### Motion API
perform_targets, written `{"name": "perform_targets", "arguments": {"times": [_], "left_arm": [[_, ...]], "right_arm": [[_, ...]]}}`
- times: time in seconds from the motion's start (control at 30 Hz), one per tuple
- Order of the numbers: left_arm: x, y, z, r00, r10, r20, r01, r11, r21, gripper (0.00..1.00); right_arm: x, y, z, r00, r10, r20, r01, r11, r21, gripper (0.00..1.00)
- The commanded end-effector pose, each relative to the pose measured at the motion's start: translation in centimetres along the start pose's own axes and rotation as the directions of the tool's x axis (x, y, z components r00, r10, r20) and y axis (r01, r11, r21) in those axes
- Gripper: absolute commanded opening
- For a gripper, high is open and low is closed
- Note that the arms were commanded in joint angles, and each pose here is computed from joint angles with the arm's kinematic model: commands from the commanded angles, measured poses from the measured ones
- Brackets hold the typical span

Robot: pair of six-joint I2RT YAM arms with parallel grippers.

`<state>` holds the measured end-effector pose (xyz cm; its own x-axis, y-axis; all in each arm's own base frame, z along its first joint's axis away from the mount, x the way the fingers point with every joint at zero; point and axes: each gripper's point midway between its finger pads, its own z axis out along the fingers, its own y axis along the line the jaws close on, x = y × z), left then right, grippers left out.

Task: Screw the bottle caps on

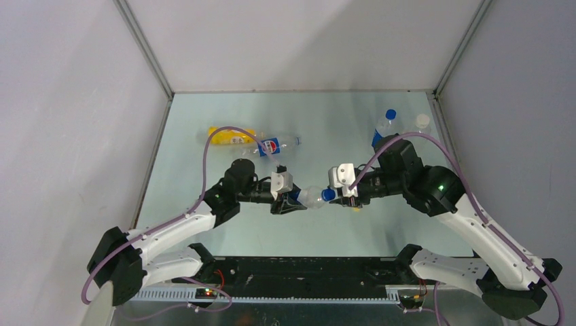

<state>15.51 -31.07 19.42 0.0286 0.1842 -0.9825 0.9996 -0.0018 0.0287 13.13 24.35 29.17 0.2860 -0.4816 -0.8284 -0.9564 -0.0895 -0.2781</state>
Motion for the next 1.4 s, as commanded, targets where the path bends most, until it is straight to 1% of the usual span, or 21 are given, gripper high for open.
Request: {"name": "perform_targets", "arguments": {"times": [0.0,0.5,0.63,0.7,0.83,0.93,1.03,1.07,1.1,1.13,1.17,1.2,1.23,1.27,1.3,1.33,1.37], "left_arm": [[-3.5,0.6,0.0,0.992,0.098,0.078,-0.098,0.995,-0.005,0.00],[-2.8,1.0,-0.3,0.994,0.100,0.048,-0.098,0.994,-0.038,0.00],[-3.0,1.2,-0.5,0.993,0.106,0.052,-0.104,0.993,-0.052,0.00],[-3.4,1.3,-0.6,0.991,0.117,0.057,-0.114,0.991,-0.065,0.00],[-4.3,1.8,-1.1,0.986,0.147,0.076,-0.137,0.984,-0.116,0.00],[-5.4,2.7,-1.5,0.979,0.172,0.107,-0.151,0.971,-0.183,0.00],[-6.1,3.4,-2.0,0.973,0.191,0.129,-0.155,0.956,-0.248,0.00],[-6.6,4.0,-2.2,0.968,0.208,0.140,-0.161,0.944,-0.289,0.00],[-6.8,4.5,-2.6,0.963,0.224,0.147,-0.165,0.928,-0.334,0.00],[-7.1,4.6,-2.8,0.958,0.243,0.152,-0.177,0.918,-0.354,0.00],[-7.0,5.2,-3.2,0.955,0.261,0.144,-0.185,0.898,-0.400,0.00],[-7.1,5.2,-3.3,0.950,0.277,0.143,-0.196,0.888,-0.417,0.00],[-6.8,5.8,-3.6,0.947,0.297,0.121,-0.212,0.864,-0.457,0.00],[-6.7,5.8,-3.7,0.944,0.309,0.113,-0.223,0.855,-0.468,0.00],[-6.0,6.2,-3.9,0.946,0.314,0.082,-0.236,0.839,-0.491,0.00],[-5.7,6.3,-3.9,0.947,0.313,0.068,-0.241,0.836,-0.493,0.00],[-4.8,6.4,-3.9,0.952,0.304,0.039,-0.246,0.834,-0.494,0.00]], "right_arm": [[-0.5,0.0,0.4,1.000,-0.010,0.017,0.010,1.000,-0.014,0.41],[-0.8,-0.3,0.1,1.000,-0.005,0.020,0.005,1.000,0.010,0.42],[-0.7,-0.2,0.3,1.000,0.021,0.021,-0.021,1.000,0.003,0.38],[-0.6,-0.2,0.5,0.999,0.046,0.016,-0.046,0.999,-0.003,0.33],[-0.1,-0.5,1.1,0.990,0.139,-0.004,-0.139,0.990,0.011,0.23],[0.3,-1.0,1.6,0.979,0.201,-0.021,-0.200,0.979,0.031,0.20],[0.2,-1.6,1.9,0.953,0.304,-0.013,-0.303,0.951,0.068,0.16],[0.3,-2.2,2.2,0.945,0.327,-0.012,-0.325,0.941,0.095,0.15],[0.4,-2.4,2.3,0.925,0.381,-0.008,-0.377,0.919,0.115,0.15],[0.4,-3.2,2.3,0.915,0.404,0.003,-0.400,0.902,0.161,0.14],[0.4,-3.5,2.4,0.882,0.471,0.019,-0.466,0.865,0.185,0.12],[0.4,-4.2,2.4,0.849,0.526,0.046,-0.522,0.822,0.227,0.11],[0.3,-4.5,2.4,0.832,0.552,0.059,-0.548,0.801,0.243,0.10],[0.2,-5.1,2.4,0.798,0.595,0.091,-0.595,0.757,0.271,0.10],[0.1,-5.3,2.4,0.784,0.612,0.105,-0.614,0.738,0.279,0.11],[-0.2,-5.6,2.5,0.768,0.627,0.128,-0.635,0.720,0.282,0.14],[-0.5,-5.5,2.4,0.769,0.624,0.138,-0.635,0.722,0.276,0.19]]}}
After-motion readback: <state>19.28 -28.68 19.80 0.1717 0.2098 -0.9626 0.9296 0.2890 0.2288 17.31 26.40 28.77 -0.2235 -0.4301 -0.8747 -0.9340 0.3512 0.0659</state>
